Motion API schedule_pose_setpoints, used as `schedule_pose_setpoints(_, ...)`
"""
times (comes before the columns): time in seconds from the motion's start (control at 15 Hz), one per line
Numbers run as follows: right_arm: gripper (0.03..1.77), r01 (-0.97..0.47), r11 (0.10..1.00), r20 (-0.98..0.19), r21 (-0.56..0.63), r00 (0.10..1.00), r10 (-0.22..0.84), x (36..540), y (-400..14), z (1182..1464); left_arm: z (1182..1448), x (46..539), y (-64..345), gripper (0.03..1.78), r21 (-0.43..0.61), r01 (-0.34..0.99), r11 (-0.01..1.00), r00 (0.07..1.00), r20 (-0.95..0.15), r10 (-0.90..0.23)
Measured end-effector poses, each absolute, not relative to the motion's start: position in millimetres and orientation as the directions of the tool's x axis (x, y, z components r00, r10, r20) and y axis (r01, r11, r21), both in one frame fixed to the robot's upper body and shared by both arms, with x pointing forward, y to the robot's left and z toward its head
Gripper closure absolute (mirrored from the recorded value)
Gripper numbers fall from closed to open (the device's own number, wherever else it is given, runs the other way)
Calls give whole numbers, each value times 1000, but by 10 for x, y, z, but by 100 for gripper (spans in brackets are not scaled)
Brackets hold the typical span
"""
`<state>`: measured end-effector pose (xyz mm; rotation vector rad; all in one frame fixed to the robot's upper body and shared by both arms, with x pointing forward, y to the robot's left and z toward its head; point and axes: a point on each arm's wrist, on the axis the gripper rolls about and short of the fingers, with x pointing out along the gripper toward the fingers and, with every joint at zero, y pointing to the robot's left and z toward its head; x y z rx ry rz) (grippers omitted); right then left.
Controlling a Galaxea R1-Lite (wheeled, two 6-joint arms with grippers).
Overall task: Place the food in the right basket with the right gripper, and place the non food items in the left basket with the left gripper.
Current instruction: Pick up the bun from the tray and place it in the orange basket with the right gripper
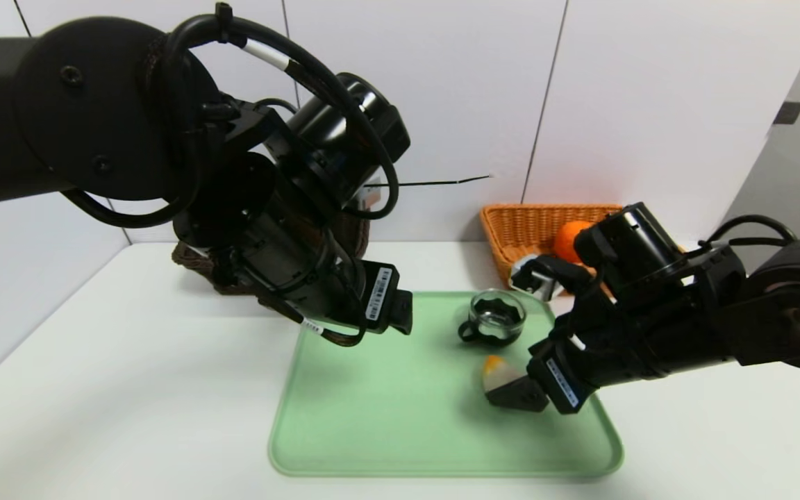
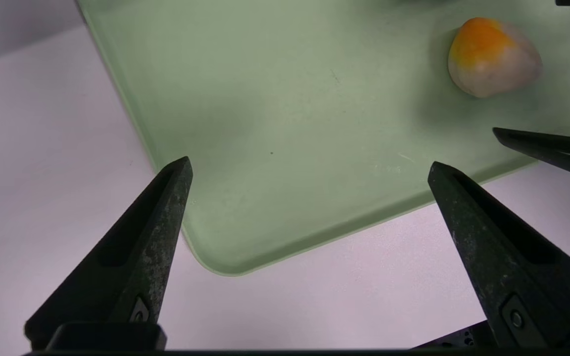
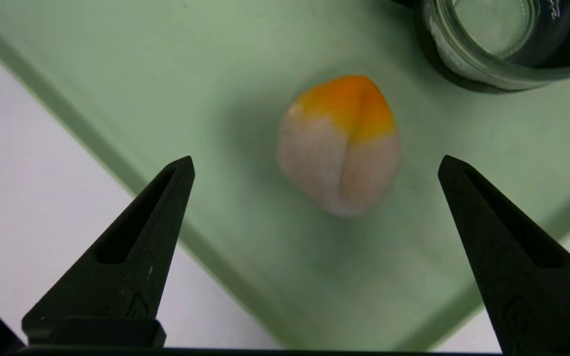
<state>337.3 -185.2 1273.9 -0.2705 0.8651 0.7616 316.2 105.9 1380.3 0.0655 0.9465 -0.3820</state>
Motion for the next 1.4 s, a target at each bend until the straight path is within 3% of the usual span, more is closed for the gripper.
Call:
schedule_pose_setpoints(0.2, 13, -701, 708, -786, 86, 390, 481, 3400, -1818, 12637, 13795, 3159, 1049, 12, -108, 350, 930, 521, -803, -290)
schedule_pose_setpoints(0.4, 64, -699, 709, -796, 89, 378, 473, 3421, -1803, 12581, 13782, 3161, 1036, 12, -106, 352, 930, 519, -805, -288)
schedule_pose_setpoints(0.67, 108, -701, 708, -801, 88, 372, 469, 3421, -1787, 12559, 13776, 3159, 1026, 12, -105, 354, 929, 517, -806, -289)
schedule_pose_setpoints(0.73, 148, -702, 707, -800, 88, 373, 470, 3421, -1785, 12563, 13776, 3158, 1025, 12, -106, 354, 929, 517, -806, -289)
schedule_pose_setpoints(0.8, 173, -701, 708, -800, 88, 373, 469, 3419, -1788, 12566, 13779, 3158, 1024, 12, -106, 355, 929, 518, -805, -290)
schedule_pose_setpoints(1.13, 174, -696, 714, -762, 76, 421, 492, 3352, -1866, 12754, 13788, 3153, 1029, 12, -106, 354, 929, 521, -803, -290)
schedule_pose_setpoints(1.4, 175, -680, 732, -649, 37, 541, 535, 3164, -2079, 13208, 13810, 3141, 1043, 12, -109, 355, 929, 524, -799, -294)
